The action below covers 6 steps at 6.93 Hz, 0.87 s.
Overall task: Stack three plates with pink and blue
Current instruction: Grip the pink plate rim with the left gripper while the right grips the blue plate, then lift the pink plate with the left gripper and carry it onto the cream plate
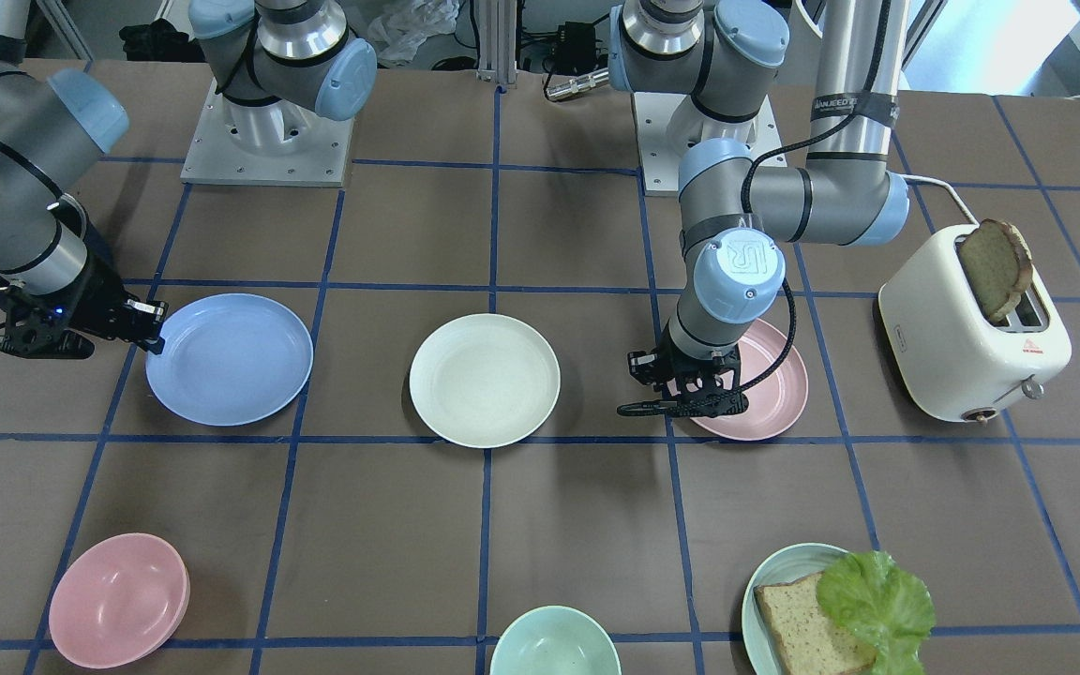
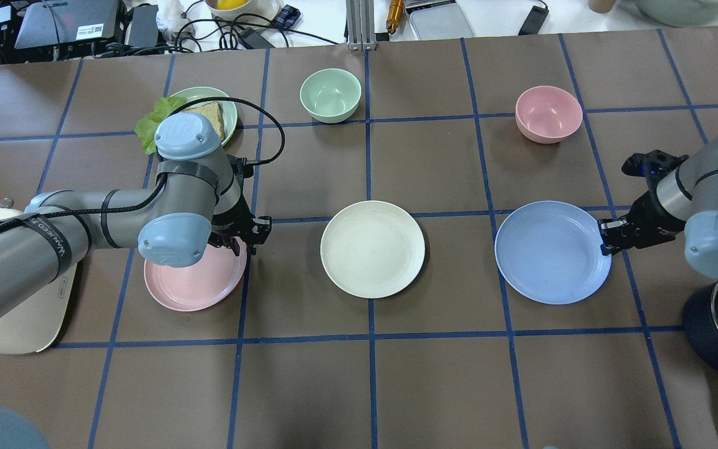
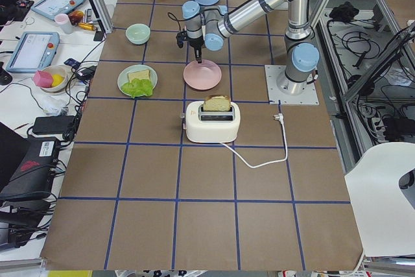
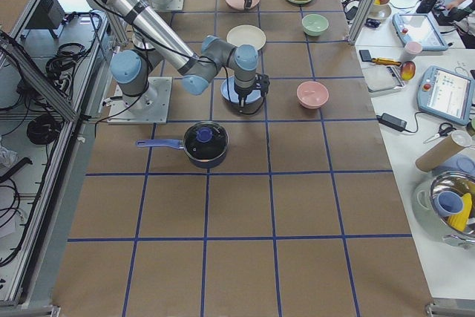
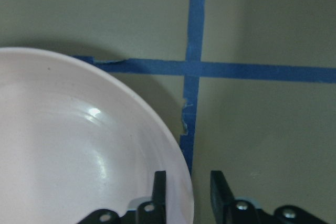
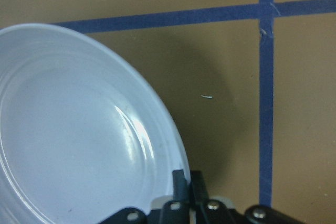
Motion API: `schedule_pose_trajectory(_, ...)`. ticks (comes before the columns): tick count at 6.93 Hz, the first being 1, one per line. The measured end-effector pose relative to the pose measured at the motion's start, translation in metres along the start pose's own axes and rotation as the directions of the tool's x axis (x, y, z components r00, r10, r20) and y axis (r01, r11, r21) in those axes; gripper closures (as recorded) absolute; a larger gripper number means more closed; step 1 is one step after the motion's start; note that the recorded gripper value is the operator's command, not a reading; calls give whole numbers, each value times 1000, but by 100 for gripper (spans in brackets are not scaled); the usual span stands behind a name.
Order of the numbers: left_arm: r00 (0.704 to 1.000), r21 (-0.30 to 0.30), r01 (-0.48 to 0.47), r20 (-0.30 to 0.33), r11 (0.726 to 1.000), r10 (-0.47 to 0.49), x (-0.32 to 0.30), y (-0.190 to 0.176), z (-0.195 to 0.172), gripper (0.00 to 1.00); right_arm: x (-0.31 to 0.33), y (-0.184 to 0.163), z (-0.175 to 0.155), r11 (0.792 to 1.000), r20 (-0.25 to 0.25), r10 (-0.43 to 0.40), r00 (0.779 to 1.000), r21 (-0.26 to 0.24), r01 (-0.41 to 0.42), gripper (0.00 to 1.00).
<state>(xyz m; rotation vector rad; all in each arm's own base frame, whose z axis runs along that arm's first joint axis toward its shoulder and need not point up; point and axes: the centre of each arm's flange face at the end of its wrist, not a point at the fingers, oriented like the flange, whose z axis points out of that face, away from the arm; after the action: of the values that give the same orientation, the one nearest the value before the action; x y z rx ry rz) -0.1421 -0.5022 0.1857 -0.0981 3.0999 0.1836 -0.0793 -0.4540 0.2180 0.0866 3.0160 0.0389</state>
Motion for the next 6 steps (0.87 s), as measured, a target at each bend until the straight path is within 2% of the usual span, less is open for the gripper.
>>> schedule_pose_trajectory(1, 1000, -2, -3, 0, 1000, 3, 0, 0, 1, 100, 0, -1, -1, 1000, 0, 0, 1000, 0, 0, 100)
schedule_pose_trajectory(3, 1000, -1, -8, 3, 1000, 8, 0, -2, 1, 100, 0, -1, -2, 1000, 0, -1, 1000, 0, 1, 100)
schedule_pose_trajectory(6, 996, 16, -25, 81, 1000, 24, 2, -3, -3, 100, -1, -4, -12, 1000, -7, -5, 1000, 13, 5, 100)
